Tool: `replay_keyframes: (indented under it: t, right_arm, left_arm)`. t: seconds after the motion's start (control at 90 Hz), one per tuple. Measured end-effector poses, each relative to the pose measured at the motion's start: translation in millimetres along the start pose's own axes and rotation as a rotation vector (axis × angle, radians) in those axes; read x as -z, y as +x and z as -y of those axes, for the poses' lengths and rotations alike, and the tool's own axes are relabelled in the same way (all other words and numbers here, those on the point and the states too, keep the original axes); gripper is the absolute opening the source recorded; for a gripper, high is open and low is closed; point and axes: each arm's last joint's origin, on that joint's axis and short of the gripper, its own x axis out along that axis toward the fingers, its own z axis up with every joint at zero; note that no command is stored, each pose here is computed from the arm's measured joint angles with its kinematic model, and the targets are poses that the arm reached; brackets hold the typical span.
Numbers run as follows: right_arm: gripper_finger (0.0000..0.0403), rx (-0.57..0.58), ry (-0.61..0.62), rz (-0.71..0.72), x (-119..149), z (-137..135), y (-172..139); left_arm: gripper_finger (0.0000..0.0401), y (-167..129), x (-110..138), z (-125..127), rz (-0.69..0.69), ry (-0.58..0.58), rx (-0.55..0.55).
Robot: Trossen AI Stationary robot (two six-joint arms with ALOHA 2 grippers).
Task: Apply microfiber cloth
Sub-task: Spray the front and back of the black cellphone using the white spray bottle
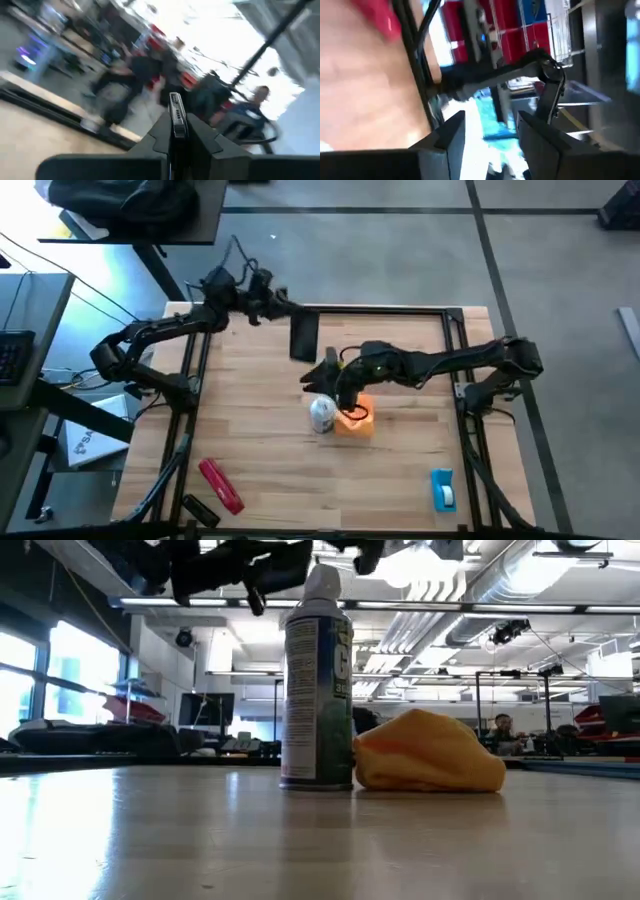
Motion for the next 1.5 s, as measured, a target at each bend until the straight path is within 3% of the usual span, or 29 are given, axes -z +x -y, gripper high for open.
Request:
replay_keyframes:
  t: [0.344,0.511,0.6,0.678,0.878,1.022,1.2,1.378,1.5]
  right_arm:
    - [0.0137,-0.118,0.492,0.066,45,12,-17]
    - [0.0089,-0.241,0.696,0.191,66,14,-23]
    - [0.0056,-0.317,0.743,0.222,73,5,-17]
    - [0.0026,-0.366,0.76,0.246,78,-3,-11]
    - [0.0005,-0.401,0.78,0.245,85,-14,-3]
    - [0.0001,-0.404,0.78,0.247,84,-15,-2]
    - [0.0,-0.435,0.84,0.229,86,-24,5]
    - [0.0,-0.449,0.872,0.223,85,-27,7]
    - [0.0,-0.458,0.913,0.221,83,-27,8]
  left_arm:
    - [0.0012,-33,-21,-4,0.111,0.136,-0.183]
    - [0.0012,-40,-14,-9,0.108,0.214,-0.453]
    - [0.0012,-38,-6,-4,0.069,0.25,-0.592]
    - [0.0012,-34,0,5,0.043,0.285,-0.649]
    - [0.0012,-23,10,40,0.056,0.37,-0.695]
    - [0.0012,-24,26,53,0.101,0.424,-0.626]
    - [0.0012,-37,59,44,0.176,0.424,-0.665]
    - [0.0012,-40,91,37,0.24,0.479,-0.583]
    - [0.0012,-40,102,38,0.249,0.537,-0.604]
